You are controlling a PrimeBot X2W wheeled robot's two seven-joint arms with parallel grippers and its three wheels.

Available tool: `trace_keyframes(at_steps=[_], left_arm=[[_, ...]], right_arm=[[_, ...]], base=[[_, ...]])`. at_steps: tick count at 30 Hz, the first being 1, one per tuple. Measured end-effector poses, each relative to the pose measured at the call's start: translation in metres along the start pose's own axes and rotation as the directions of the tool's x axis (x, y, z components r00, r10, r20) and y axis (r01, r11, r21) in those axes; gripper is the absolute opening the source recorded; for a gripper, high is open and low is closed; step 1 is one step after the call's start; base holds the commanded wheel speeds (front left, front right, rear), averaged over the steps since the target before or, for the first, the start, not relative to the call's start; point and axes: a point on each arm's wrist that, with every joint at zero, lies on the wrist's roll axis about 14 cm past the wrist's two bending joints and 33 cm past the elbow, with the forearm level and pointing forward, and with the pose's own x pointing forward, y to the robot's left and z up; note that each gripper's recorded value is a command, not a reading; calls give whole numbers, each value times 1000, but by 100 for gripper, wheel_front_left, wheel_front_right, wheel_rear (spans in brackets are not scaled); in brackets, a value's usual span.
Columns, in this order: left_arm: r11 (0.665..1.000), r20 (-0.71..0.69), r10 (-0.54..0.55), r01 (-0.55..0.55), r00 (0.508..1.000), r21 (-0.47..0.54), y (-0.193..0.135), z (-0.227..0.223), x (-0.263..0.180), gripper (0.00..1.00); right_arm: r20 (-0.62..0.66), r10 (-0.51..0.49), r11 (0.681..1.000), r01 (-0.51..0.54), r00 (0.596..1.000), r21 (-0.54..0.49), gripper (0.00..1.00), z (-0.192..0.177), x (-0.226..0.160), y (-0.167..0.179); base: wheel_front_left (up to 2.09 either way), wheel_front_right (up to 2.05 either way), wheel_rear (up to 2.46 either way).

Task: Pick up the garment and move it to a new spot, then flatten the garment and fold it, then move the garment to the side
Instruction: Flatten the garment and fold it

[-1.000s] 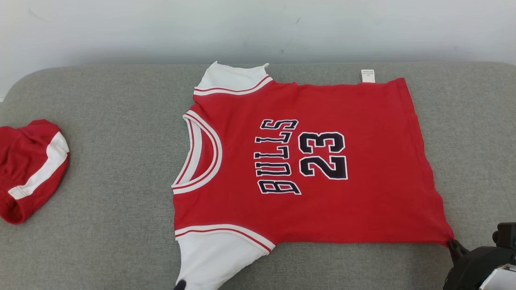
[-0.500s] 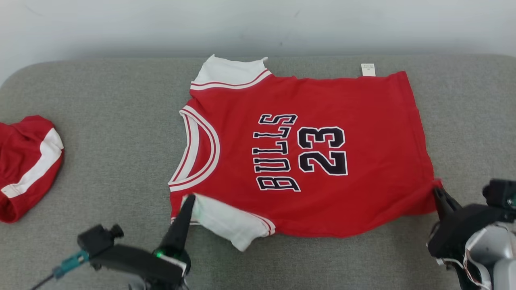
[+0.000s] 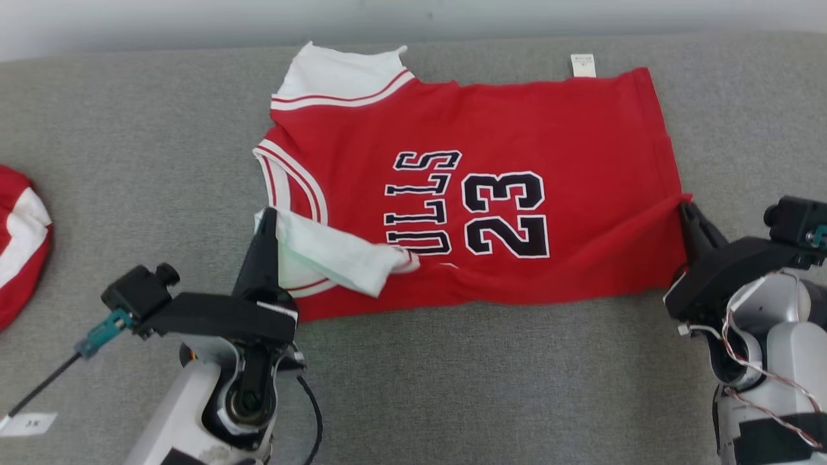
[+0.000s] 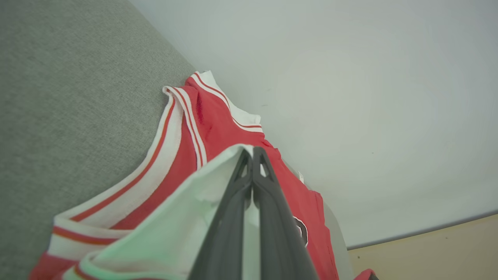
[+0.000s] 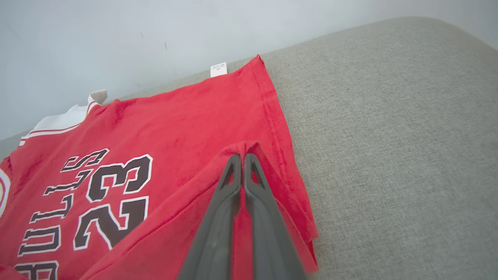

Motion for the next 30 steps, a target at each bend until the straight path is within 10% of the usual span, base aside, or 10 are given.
trace_keyframes(at_steps=[25, 26, 27, 28, 30], left_arm=[[976, -23, -11, 16, 1000, 216, 9, -10, 67, 0], [969, -34, -7, 15, 999, 247, 11, -13, 68, 0], [962, -40, -9, 20, 999, 272, 11, -14, 69, 10], [954, -44, -7, 20, 999, 299, 13, -15, 70, 98], [935, -53, -1, 20, 999, 354, 16, -16, 70, 100]], right_arm=[[29, -79, 997, 80, 996, -13, 0, -8, 39, -25], [25, -80, 997, 80, 997, -17, 35, -10, 40, -25], [30, -79, 997, 80, 996, -20, 100, -10, 41, -25], [35, -78, 997, 78, 996, -21, 100, -9, 41, -25], [50, -69, 997, 70, 996, -25, 100, -5, 42, -22]], base=[[0, 0, 0], [0, 0, 0], [0, 0, 0], [0, 0, 0], [0, 0, 0]])
